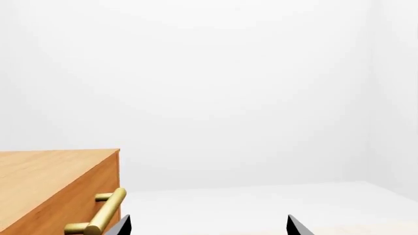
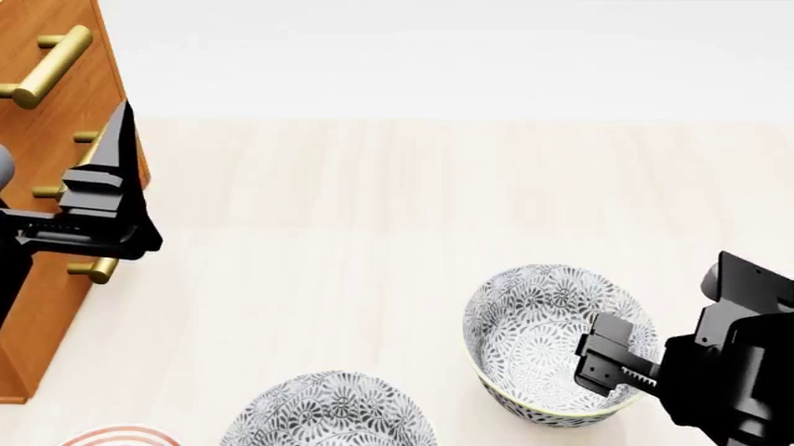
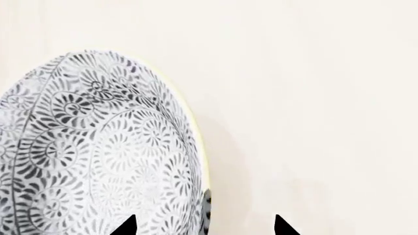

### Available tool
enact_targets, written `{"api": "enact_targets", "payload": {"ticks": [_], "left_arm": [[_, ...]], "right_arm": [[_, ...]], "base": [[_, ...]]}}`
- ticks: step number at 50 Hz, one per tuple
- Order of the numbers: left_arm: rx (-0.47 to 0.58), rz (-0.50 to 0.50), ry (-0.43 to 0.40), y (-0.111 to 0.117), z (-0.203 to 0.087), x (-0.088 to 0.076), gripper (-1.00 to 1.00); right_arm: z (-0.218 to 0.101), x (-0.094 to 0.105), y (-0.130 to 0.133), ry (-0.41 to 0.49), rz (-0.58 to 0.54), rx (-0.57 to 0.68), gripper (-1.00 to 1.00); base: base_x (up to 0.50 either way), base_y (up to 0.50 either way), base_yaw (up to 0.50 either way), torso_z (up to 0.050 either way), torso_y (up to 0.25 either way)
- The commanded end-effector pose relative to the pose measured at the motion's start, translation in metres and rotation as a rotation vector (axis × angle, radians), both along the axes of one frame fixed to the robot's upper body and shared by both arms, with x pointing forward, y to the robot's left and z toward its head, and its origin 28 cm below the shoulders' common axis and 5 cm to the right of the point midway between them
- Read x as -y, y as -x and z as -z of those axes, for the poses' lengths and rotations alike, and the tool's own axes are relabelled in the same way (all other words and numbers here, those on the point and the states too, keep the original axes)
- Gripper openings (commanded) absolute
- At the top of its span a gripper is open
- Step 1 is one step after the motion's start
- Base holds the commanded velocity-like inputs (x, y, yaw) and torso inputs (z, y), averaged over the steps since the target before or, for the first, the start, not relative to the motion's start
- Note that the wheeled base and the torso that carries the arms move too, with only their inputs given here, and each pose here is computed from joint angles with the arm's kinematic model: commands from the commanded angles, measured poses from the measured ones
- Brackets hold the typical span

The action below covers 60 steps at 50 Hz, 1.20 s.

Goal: Stack the bowl at the front on the bowl in the middle.

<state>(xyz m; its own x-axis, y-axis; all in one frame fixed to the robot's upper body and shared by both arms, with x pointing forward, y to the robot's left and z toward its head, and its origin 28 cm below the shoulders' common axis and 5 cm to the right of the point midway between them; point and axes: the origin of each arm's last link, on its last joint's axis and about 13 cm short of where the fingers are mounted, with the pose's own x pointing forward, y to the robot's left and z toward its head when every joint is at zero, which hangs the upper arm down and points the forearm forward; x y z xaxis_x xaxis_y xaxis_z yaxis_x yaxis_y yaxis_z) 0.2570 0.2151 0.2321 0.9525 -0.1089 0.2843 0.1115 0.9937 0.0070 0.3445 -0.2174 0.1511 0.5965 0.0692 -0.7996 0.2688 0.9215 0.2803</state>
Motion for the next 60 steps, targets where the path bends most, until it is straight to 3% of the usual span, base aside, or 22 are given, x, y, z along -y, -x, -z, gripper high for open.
{"api": "enact_targets", "payload": {"ticks": [1, 2, 3, 23, 43, 60], "left_arm": [[0.001, 0.001, -0.001, 0.000, 0.000, 0.000, 1.00], [0.001, 0.001, -0.001, 0.000, 0.000, 0.000, 1.00], [0.001, 0.001, -0.001, 0.000, 0.000, 0.000, 1.00], [-0.002, 0.005, -0.003, -0.001, 0.002, 0.001, 1.00], [-0.003, 0.009, 0.000, -0.001, 0.001, 0.001, 1.00], [-0.004, 0.006, 0.002, 0.002, 0.002, 0.001, 1.00]], "right_arm": [[0.005, 0.000, 0.000, 0.014, 0.000, 0.002, 1.00], [0.005, 0.000, 0.000, 0.011, 0.002, 0.002, 1.00], [0.005, 0.000, 0.000, 0.013, 0.004, 0.004, -1.00], [0.001, -0.002, 0.002, -0.007, -0.012, 0.027, -1.00], [-0.083, -0.011, 0.011, -0.078, -0.007, 0.212, -1.00], [-0.157, -0.024, 0.042, -0.006, -0.100, 0.308, -1.00]], "base": [[0.00, 0.00, 0.00, 0.000, 0.000], [0.00, 0.00, 0.00, 0.000, 0.000], [0.00, 0.00, 0.00, 0.000, 0.000], [0.00, 0.00, 0.00, 0.000, 0.000], [0.00, 0.00, 0.00, 0.000, 0.000], [0.00, 0.00, 0.00, 0.000, 0.000]]}}
